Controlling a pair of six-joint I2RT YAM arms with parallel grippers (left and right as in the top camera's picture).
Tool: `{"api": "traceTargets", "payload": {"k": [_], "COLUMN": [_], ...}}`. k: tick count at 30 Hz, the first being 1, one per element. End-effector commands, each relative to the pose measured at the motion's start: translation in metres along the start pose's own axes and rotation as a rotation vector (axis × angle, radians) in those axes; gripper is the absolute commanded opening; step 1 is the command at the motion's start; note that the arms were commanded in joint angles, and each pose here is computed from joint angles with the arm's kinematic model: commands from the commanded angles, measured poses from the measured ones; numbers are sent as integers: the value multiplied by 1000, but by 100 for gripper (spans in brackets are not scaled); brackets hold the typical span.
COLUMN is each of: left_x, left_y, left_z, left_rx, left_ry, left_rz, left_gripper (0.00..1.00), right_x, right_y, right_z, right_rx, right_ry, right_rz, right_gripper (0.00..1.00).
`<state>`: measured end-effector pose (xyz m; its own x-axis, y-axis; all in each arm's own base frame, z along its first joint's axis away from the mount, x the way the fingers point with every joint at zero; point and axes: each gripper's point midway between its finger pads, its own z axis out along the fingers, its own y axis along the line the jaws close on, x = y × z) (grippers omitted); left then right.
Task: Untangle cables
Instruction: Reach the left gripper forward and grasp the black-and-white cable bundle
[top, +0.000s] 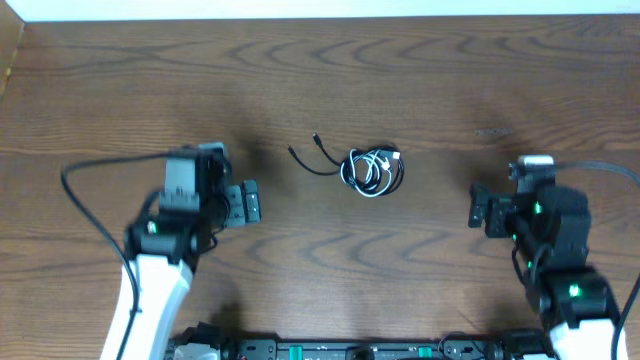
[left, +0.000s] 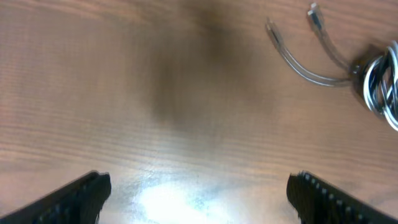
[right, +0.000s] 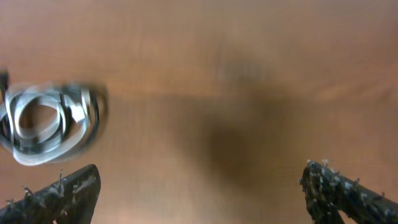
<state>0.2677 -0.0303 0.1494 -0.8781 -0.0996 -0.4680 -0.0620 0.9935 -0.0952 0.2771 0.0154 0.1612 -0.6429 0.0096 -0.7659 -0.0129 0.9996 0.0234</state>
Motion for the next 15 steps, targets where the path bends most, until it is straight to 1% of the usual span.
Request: {"api": "traceTargets", "payload": {"k": [1, 3, 6, 7, 9, 11, 15], "left_x": [-11, -7, 3, 5, 7, 0, -30], "left_y": [-4, -3, -1, -4, -15, -21, -33], "left_z": [-18, -26, -31, -31, -32, -30, -28], "left_rx": [-5, -18, -26, -10, 56, 87, 150], "left_ry": [89, 154, 204, 214, 225, 201, 78], "left_rz": [-10, -11, -12, -14, -21, -22, -14], "left_gripper": [96, 96, 96, 98, 98, 98, 98], "right_x": [-10, -6, -5, -8, -10, -10, -11], "right_y": [2, 2, 2, 2, 6, 8, 10], "right_z": [3, 7, 9, 10, 12, 12, 12], "right_rx": [-5, 2, 8, 8, -14, -25, -33], "right_ry": [92, 197, 300, 306, 312, 311, 307], "right_rz": [15, 12, 10, 10, 13, 15, 16], "right_gripper": [99, 99, 99, 99, 99, 99, 99]}}
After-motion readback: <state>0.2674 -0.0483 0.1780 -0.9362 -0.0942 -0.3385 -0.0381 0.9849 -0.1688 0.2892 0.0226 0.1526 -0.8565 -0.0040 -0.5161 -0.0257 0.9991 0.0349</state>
